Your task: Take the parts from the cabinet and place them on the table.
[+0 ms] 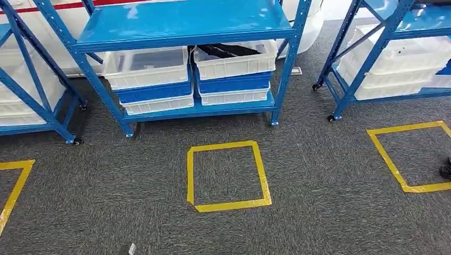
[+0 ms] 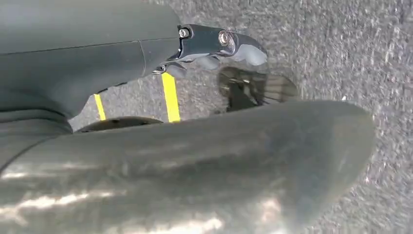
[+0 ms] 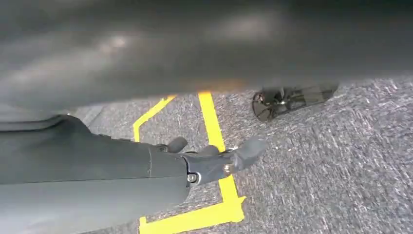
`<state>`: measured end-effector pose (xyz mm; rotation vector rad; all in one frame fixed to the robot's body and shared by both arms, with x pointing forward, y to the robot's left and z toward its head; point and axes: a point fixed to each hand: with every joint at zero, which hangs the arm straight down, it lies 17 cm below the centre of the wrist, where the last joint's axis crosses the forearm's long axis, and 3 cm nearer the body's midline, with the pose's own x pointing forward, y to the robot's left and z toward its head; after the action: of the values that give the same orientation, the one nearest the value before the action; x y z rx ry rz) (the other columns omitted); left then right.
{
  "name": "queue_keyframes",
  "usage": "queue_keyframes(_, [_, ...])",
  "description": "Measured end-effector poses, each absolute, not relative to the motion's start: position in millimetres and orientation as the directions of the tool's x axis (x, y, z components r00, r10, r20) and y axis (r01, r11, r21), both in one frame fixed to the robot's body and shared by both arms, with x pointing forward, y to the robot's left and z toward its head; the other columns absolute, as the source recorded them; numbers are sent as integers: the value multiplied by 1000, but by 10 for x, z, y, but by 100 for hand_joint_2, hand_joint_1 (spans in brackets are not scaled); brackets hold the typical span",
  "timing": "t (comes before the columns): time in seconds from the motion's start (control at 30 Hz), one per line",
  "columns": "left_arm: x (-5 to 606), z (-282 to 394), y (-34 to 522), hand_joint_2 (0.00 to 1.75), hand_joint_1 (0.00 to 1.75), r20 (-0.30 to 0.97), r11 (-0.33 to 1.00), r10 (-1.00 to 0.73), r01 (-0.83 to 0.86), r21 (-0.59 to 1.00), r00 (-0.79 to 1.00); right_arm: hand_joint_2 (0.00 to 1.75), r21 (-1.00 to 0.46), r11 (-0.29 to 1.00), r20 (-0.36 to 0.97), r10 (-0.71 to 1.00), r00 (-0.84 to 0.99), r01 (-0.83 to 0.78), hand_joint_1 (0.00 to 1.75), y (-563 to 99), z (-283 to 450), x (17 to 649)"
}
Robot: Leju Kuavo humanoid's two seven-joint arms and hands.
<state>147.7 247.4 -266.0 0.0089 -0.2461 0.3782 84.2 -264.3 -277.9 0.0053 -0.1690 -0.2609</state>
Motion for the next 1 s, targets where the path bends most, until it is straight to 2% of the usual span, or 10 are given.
queue_keyframes(1.0, [1532, -2649, 2510, 0, 0, 252, 929, 363, -368, -29, 897, 0, 28, 966, 167, -259, 951, 258, 0, -2641, -2778, 849])
